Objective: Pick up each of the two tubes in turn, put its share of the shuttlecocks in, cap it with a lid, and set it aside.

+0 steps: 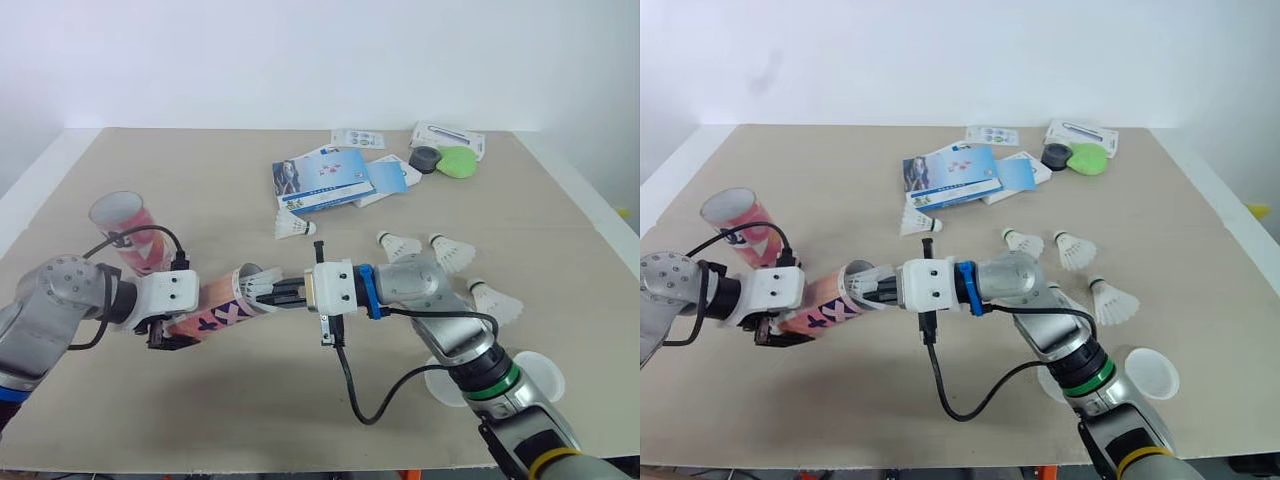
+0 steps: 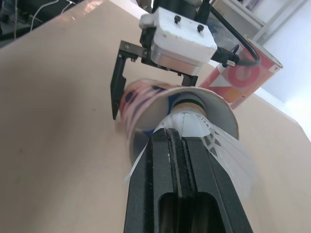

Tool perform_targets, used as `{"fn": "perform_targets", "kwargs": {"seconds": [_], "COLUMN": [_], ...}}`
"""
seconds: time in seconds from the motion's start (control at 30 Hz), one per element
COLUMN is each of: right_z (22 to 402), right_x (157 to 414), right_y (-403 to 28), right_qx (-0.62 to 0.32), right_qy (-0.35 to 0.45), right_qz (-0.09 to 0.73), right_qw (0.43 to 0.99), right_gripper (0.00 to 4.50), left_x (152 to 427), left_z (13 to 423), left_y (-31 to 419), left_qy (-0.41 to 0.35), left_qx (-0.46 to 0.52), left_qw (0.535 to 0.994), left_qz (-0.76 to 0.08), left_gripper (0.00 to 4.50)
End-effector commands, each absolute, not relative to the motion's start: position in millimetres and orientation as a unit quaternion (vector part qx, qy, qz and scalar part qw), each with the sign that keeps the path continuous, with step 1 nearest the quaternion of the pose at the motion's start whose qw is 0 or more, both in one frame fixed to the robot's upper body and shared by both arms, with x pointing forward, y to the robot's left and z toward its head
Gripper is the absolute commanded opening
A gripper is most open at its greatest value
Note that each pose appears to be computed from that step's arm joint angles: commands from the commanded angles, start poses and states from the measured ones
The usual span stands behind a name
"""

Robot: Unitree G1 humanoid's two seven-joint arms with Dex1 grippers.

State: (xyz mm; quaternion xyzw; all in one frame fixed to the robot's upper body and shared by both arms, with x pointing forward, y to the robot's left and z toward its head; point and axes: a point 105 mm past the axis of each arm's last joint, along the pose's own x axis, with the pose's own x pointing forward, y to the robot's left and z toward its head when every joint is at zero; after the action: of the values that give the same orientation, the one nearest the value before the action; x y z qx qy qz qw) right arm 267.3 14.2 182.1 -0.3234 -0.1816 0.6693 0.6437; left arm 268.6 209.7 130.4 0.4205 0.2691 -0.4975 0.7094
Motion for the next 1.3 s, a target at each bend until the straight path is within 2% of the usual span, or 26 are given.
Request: {"fn": "perform_targets", "kwargs": {"seconds": [0.03, 0.2, 0.23, 0.33, 0.4, 0.53, 0.67, 0.8, 1.03, 1.3], "right_z": [199.3, 217.2, 218.1, 226.5, 239.1, 247.0, 223.5, 214.6, 214.3, 189.8], "right_x": [262.1, 259.3, 259.2, 261.1, 269.6, 298.8, 349.1, 373.0, 382.7, 378.4], "right_y": [22.8, 17.7, 16.1, 9.5, 3.8, -1.4, -3.5, -0.1, 44.2, 77.2], "right_qx": [-0.318, -0.264, -0.261, -0.226, -0.185, -0.161, -0.18, -0.163, -0.165, -0.164], "right_qy": [-0.22, -0.223, -0.222, -0.218, -0.22, -0.209, -0.148, -0.116, -0.116, -0.062], "right_qz": [0.672, 0.679, 0.679, 0.675, 0.658, 0.602, 0.512, 0.467, 0.46, 0.476], "right_qw": [0.632, 0.647, 0.649, 0.668, 0.696, 0.754, 0.827, 0.862, 0.865, 0.862], "right_gripper": [0.04, 1.57, 2.13, 3.29, 4.45, 4.45, 4.45, 4.45, 4.45, 4.45], "left_x": [257.8, 257.5, 257.1, 255.3, 253.6, 249.6, 239.8, 236.1, 235.3, 233.4], "left_z": [115.1, 112.3, 111.8, 110.2, 108.9, 106.0, 99.1, 97.6, 98.1, 97.5], "left_y": [210.5, 213.4, 213.5, 214.2, 216.1, 219.4, 224.4, 225.5, 220.6, 217.9], "left_qy": [0.299, 0.305, 0.306, 0.309, 0.313, 0.319, 0.334, 0.336, 0.326, 0.324], "left_qx": [0.406, 0.402, 0.402, 0.397, 0.394, 0.386, 0.373, 0.366, 0.361, 0.358], "left_qw": [0.695, 0.698, 0.698, 0.699, 0.701, 0.706, 0.71, 0.717, 0.724, 0.723], "left_qz": [-0.512, -0.508, -0.508, -0.508, -0.506, -0.501, -0.494, -0.489, -0.49, -0.493], "left_gripper": [4.0, 4.0, 4.0, 4.0, 4.0, 4.0, 4.0, 4.0, 4.0, 4.0]}}
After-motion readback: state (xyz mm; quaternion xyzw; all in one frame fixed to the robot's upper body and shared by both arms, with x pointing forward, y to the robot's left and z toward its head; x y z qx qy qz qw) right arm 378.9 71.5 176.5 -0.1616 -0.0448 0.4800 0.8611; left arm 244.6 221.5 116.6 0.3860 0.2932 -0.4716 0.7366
